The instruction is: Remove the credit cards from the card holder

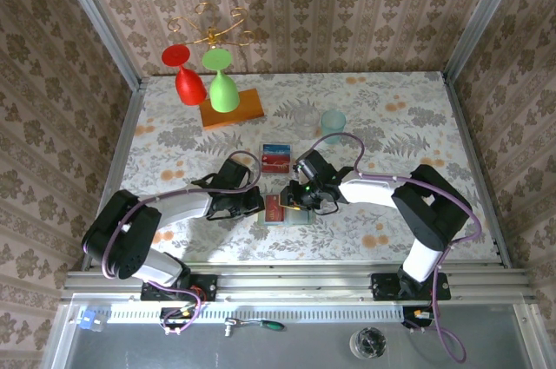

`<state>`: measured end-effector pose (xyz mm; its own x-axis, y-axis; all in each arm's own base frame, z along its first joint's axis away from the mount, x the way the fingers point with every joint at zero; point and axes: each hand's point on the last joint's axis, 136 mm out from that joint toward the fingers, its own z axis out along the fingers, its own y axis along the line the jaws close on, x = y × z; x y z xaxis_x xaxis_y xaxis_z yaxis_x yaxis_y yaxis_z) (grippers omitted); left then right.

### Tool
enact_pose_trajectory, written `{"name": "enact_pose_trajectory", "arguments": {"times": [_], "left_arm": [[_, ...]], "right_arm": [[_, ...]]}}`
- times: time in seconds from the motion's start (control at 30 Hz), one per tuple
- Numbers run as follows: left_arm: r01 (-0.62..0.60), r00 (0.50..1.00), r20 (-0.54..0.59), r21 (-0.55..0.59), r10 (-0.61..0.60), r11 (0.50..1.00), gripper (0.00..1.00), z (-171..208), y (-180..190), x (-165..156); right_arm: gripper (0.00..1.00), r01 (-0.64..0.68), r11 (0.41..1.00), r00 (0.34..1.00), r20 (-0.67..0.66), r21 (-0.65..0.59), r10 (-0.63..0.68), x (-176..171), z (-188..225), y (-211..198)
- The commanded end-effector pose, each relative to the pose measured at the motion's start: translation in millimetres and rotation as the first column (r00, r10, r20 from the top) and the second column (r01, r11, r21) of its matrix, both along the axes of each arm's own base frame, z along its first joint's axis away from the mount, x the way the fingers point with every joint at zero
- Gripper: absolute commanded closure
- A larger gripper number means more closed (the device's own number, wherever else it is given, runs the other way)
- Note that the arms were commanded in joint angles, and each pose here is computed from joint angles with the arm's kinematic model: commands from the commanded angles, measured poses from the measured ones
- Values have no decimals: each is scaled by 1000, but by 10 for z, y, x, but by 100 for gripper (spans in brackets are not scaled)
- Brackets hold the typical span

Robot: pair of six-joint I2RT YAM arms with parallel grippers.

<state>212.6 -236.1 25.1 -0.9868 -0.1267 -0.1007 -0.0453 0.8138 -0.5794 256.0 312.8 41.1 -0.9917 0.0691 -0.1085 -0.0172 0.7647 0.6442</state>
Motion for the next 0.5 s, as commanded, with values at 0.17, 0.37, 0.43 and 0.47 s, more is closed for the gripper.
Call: {"name": "enact_pose_trajectory", "arguments": {"times": [0.17,0.37,0.43,0.47], "left_arm": [[11,1000,-7,18,-11,1000,100,-33,35,-30],[9,1000,-11,20,-9,1000,100,-39,45,-45],[10,1000,-9,20,-10,1000,100,-35,45,-45],[10,1000,-10,19,-9,1000,100,-34,46,-46]], "right_arm": [[71,-10,999,1000,-26,50,11,33,9,152],[74,-10,998,999,-40,55,13,25,-45,174],[78,-10,998,999,-41,56,12,27,-58,177],[79,-9,998,999,-43,58,11,27,-64,178]]}}
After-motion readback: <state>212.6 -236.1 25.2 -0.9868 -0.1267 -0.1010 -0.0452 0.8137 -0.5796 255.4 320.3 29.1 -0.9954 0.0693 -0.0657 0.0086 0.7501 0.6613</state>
